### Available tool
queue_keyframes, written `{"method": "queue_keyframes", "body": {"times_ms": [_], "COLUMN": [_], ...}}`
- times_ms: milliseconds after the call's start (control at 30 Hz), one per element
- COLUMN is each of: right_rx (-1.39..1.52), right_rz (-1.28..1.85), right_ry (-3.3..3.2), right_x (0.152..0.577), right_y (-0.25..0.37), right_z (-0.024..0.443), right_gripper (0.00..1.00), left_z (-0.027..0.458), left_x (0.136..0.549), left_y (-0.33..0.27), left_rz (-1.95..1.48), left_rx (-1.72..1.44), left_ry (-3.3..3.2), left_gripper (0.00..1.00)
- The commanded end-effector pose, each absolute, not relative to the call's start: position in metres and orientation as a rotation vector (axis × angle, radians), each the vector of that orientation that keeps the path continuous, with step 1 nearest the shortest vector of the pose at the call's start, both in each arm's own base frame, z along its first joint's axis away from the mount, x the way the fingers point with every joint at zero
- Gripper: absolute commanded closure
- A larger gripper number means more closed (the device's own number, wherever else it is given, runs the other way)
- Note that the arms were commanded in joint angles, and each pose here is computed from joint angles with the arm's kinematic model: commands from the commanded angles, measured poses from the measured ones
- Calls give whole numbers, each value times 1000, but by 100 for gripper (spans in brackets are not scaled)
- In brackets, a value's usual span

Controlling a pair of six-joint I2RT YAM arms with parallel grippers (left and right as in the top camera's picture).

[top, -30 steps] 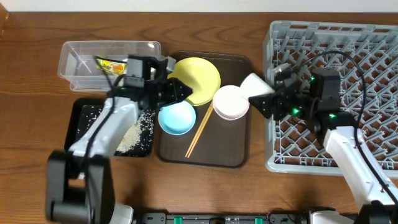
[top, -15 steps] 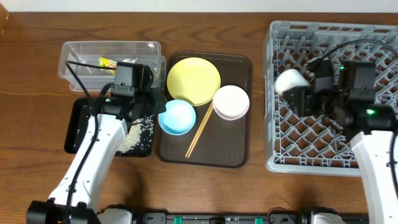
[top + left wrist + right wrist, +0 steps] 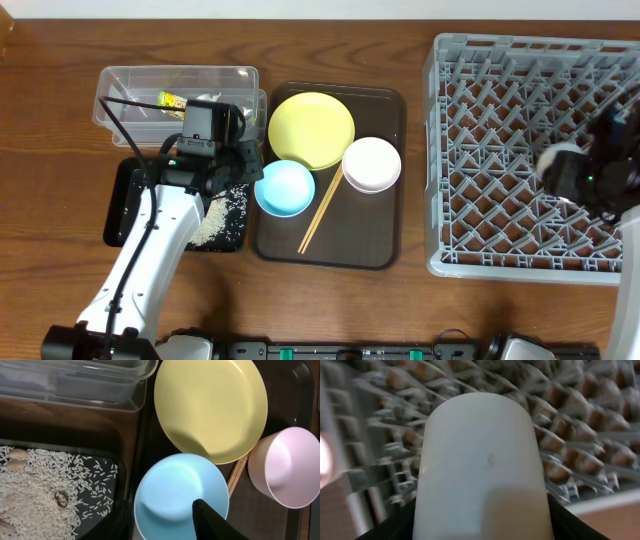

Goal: Sort waste into correct bins and load items into the dishwasher rack
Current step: 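Carry the white cup with the right gripper and place it in the rack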

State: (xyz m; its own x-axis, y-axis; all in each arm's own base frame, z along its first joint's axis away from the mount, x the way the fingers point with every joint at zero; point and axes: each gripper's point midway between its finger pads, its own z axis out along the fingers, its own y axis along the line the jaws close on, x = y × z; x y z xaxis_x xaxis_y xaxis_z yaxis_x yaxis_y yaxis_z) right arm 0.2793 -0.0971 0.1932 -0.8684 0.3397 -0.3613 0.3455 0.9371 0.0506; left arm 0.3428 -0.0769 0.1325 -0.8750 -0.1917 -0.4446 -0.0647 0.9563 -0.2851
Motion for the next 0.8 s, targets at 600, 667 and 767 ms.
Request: {"method": "queue_keyframes", "body": {"times_ms": [600, 667, 767], "right_rx": [699, 698, 703], "right_rz": [113, 137, 193], "right_ry": [2835, 2859, 2886], "right_x": [319, 318, 319], "right_y": [-126, -122, -117], "right_z": [112, 106, 97], "right_gripper": [87, 80, 64], "left_z": [137, 137, 137], "left_x": [343, 343, 343], "left_y": [-74, -74, -74], "left_rz": [-341, -341, -341], "left_rx": [-181, -181, -181], "left_ry": [2619, 2619, 2619], "left_gripper": [56, 56, 56]}}
